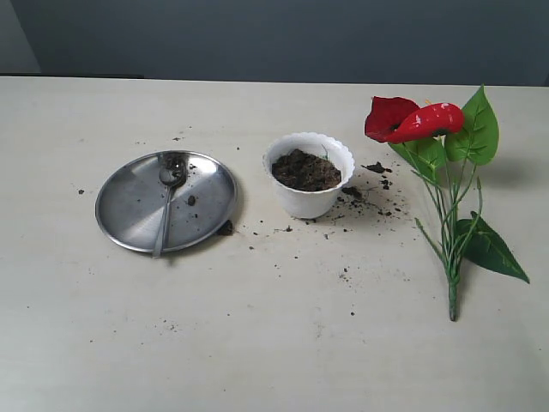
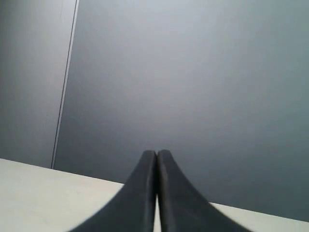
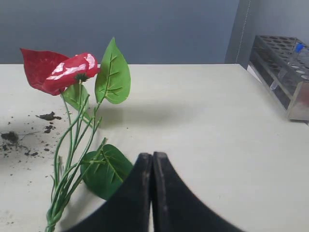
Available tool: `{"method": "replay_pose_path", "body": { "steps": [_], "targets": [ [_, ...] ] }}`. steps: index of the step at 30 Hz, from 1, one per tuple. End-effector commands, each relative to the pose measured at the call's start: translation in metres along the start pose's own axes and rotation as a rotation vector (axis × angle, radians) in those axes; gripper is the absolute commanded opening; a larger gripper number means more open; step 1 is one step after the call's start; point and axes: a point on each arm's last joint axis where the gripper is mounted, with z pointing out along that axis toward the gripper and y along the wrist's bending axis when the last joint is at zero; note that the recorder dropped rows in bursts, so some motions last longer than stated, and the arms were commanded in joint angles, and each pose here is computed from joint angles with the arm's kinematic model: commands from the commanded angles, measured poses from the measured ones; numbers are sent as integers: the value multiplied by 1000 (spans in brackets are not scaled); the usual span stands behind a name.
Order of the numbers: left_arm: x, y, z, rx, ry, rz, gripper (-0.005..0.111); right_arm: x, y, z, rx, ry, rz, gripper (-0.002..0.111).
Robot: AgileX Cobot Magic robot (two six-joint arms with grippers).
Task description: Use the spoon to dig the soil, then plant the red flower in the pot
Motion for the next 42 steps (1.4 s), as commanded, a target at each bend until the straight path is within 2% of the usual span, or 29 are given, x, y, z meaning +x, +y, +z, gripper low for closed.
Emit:
{"method": "replay_pose_path", "body": {
  "steps": [1,16,23,26,29,35,42],
  "targets": [
    [-5,-2,-2,9,-17,-16,0,-1,0,0,5,-15,-3,-1],
    [-12,-1,-2,8,-101,-9,0,-1,0,0,6,-15,-5,-1],
    [-13,-3,-2,37,-102,-182,0,0,0,0,5,-11,-3,-1],
    [-11,-4,-2,42,-65,-182,0,0,0,0,5,-11,-3,-1],
    [-12,-10,-3,62,29,-177,0,0,0,0,5,-11,-3,-1],
    [-39,-22,14,69,238,-135,0,0,0,0,5,-11,-3,-1],
    [-104,-38,50,79,286,-14,5,-1,0,0,5,-11,-3,-1]
  ]
}}
